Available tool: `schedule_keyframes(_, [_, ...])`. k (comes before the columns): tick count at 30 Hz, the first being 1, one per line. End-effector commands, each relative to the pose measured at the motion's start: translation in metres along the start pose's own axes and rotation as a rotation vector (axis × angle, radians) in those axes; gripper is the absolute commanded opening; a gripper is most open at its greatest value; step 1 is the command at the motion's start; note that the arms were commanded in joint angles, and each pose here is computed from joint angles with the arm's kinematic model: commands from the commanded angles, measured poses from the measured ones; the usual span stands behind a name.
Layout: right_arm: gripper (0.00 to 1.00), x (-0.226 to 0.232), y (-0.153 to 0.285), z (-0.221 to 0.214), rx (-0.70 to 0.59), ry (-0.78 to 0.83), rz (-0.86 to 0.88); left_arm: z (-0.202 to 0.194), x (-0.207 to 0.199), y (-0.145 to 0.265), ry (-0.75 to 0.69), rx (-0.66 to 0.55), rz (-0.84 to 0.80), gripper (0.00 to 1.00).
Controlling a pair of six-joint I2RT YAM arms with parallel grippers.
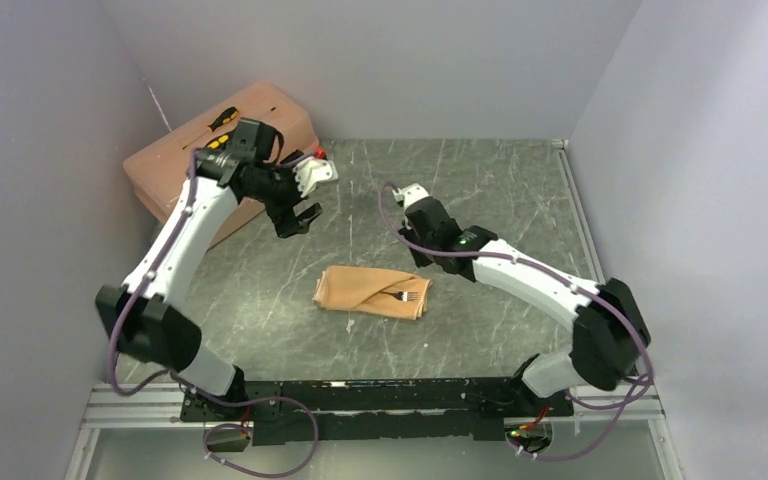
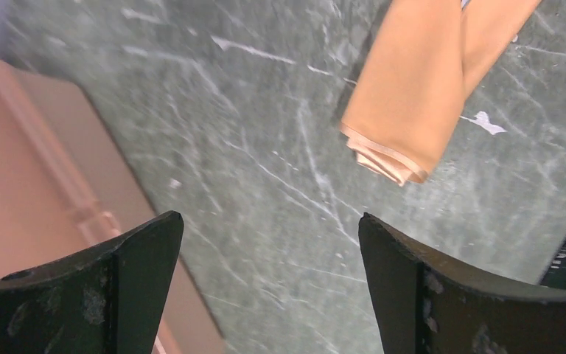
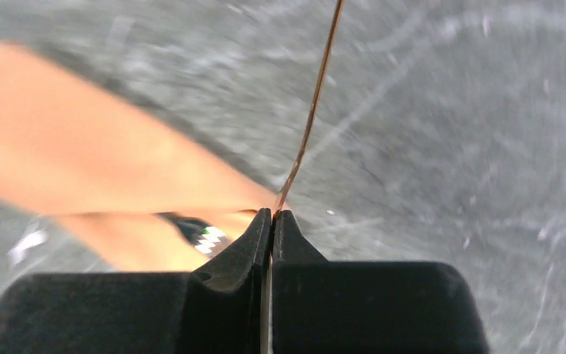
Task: Fold the napkin into a case and place the utensils inside
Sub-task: Pick up the fork at the center of the board.
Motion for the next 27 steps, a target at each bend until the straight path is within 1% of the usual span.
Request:
schedule_keyframes(1, [0.00, 0.025, 0.051, 0.021, -0.069, 0.186, 0.222, 0.015, -0.002, 0.024, -0.276, -0.138, 0.098, 0.95])
schedule_keyframes(3, [0.00, 0.034, 0.068, 0.024, -0.076, 0.233, 0.311, 0.014, -0.004, 0.025, -0.302, -0.146, 0.115, 0.95])
schedule_keyframes(5, [0.00, 0.045, 0.084, 0.023, -0.079, 0.274, 0.426, 0.016, -0.010, 0.026, -0.305, -0.171, 0.089, 0.95])
schedule_keyframes(8, [0.00, 0.057, 0.108, 0.019, -0.057, 0.351, 0.586, 0.021, -0.018, 0.033, -0.331, -0.231, 0.092, 0.95])
schedule_keyframes(10, [0.00, 0.063, 0.119, 0.017, -0.030, 0.400, 0.640, 0.025, -0.023, 0.039, -0.366, -0.280, 0.114, 0.95])
schedule_keyframes(13, [0.00, 0.072, 0.129, 0.016, 0.015, 0.469, 0.665, 0.027, -0.036, 0.046, -0.422, -0.322, 0.070, 0.95])
schedule_keyframes(19, [0.00, 0.088, 0.144, 0.026, -0.006, 0.545, 0.698, 0.025, -0.050, 0.049, -0.477, -0.345, -0.011, 0.95])
schedule_keyframes(23, [0.00, 0.098, 0.152, 0.036, -0.037, 0.568, 0.710, 0.021, -0.060, 0.048, -0.513, -0.335, -0.058, 0.86])
schedule_keyframes(25, [0.00, 0.102, 0.156, 0.039, -0.043, 0.584, 0.716, 0.020, -0.060, 0.047, -0.515, -0.328, -0.048, 0.83])
schedule_keyframes(27, [0.00, 0.106, 0.158, 0.042, -0.047, 0.596, 0.718, 0.021, -0.059, 0.048, -0.517, -0.332, -0.036, 0.77])
Point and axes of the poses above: each gripper's point midway between its finger pads, its own y axis back along the fingers, its own x axis along the line the jaws close on, z = x × y, the point moved 9 cm from there along y, back along the fingers, and after that the axes turned 13 degrees about -y, right-handed, at the moved point
